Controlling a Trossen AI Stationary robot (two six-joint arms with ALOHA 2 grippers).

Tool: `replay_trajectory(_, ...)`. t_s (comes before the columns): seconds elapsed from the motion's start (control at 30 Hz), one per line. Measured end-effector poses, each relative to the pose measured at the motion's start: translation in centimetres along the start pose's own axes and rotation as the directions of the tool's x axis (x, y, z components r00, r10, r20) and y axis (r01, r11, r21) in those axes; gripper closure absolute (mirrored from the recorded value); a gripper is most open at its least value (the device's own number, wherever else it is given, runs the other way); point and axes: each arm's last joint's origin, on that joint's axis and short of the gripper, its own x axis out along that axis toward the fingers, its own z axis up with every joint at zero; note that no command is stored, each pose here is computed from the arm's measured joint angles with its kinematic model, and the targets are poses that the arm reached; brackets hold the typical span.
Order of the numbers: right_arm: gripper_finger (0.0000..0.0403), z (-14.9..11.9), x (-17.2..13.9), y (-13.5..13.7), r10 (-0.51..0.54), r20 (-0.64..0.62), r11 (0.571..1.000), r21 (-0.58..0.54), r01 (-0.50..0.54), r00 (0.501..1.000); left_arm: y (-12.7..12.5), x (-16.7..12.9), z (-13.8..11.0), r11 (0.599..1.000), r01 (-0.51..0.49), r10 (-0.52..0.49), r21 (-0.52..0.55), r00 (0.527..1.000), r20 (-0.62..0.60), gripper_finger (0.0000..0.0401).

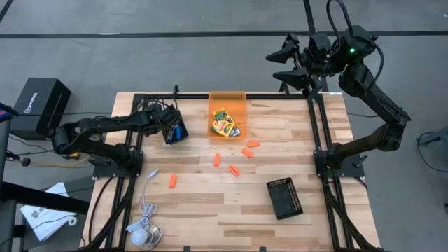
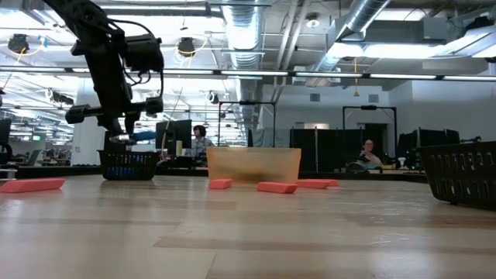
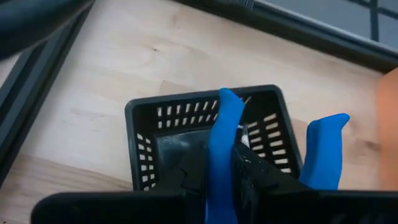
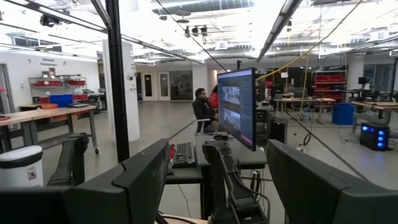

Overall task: Pick & Place School Supplies
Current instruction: Put the blue hole puncher into the top black bin

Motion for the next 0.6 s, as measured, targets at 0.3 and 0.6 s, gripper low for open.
replay_trajectory(0.3,0.0143,0.0,-0.2,-0.2,0.003,-0.003,1.000,0.002,-0.003,1.000,-0.2,1.0,-0.7,0.998,-0.044,0.045,0.034,0.999,-0.028,0.0366)
replay_trajectory(0.6,0.0143,0.0,-0.2,-0.1,0.021,-0.007,1.000,0.006,-0.021,1.000,-0.3,1.5,-1.0,0.997,-0.055,0.057,0.046,0.997,-0.054,0.0366)
